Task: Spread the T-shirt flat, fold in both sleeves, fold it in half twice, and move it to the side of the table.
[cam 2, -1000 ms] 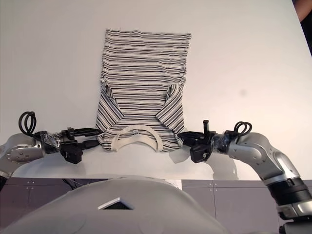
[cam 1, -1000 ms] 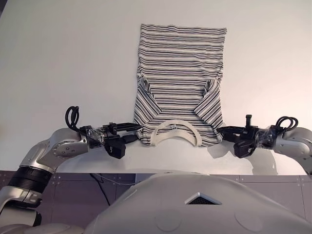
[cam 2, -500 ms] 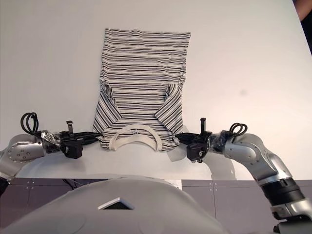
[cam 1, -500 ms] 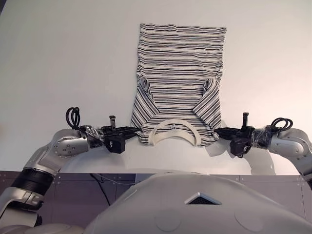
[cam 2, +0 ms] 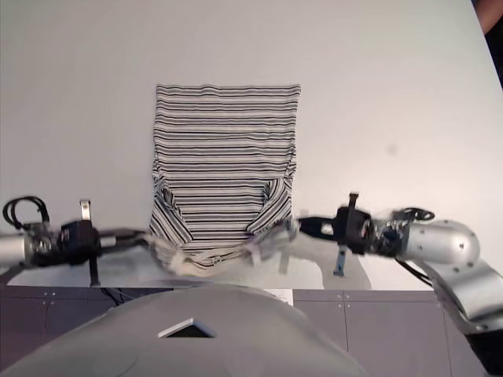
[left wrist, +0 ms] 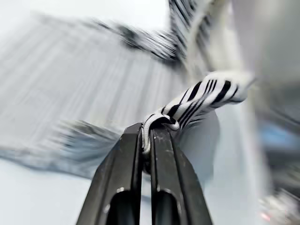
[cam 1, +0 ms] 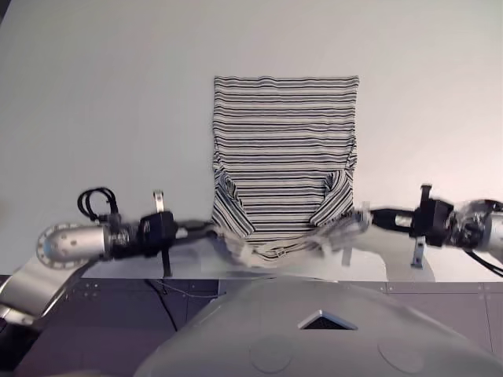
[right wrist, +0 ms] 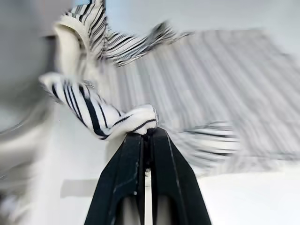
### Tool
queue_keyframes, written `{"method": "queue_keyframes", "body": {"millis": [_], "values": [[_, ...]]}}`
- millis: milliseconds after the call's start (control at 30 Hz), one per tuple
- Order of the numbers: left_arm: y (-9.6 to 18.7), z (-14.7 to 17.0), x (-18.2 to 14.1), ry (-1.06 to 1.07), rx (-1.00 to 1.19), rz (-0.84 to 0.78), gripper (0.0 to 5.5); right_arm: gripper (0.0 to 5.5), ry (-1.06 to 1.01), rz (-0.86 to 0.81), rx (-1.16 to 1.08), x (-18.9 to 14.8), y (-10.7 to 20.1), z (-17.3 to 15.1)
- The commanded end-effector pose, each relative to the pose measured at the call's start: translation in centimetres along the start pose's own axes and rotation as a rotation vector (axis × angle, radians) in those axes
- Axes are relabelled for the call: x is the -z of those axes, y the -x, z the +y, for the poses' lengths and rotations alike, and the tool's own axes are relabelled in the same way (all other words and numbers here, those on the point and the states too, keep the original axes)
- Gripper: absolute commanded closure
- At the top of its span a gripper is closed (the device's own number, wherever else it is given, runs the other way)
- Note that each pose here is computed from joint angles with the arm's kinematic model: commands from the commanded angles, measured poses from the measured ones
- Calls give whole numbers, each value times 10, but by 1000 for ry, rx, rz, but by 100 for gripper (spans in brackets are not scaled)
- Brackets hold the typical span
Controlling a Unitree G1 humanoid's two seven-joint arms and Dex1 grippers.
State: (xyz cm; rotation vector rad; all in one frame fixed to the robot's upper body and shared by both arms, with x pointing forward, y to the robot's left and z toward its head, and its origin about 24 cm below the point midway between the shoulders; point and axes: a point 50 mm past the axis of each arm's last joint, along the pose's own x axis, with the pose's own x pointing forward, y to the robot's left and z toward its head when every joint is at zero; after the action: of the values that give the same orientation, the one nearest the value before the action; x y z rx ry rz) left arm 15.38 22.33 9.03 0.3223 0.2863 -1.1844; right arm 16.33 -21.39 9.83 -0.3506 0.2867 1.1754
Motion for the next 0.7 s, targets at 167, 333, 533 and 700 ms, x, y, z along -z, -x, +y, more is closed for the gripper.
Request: {"method": "queue_keyframes", "body": {"millis": [167, 333, 533, 700], "values": [[-55, 121, -7, -252, -369, 51, 539, 540, 70, 53, 377, 5, -54, -101], [-75, 150, 4, -253, -433, 75, 539, 540, 87, 40, 469, 5, -102, -126], [-85, 166, 3, -270, -477, 65, 539, 540, 93, 54, 589, 0, -115, -149], [-99, 166, 14, -247, -488, 86, 539, 540, 84, 108, 644, 7, -115, -159]]}}
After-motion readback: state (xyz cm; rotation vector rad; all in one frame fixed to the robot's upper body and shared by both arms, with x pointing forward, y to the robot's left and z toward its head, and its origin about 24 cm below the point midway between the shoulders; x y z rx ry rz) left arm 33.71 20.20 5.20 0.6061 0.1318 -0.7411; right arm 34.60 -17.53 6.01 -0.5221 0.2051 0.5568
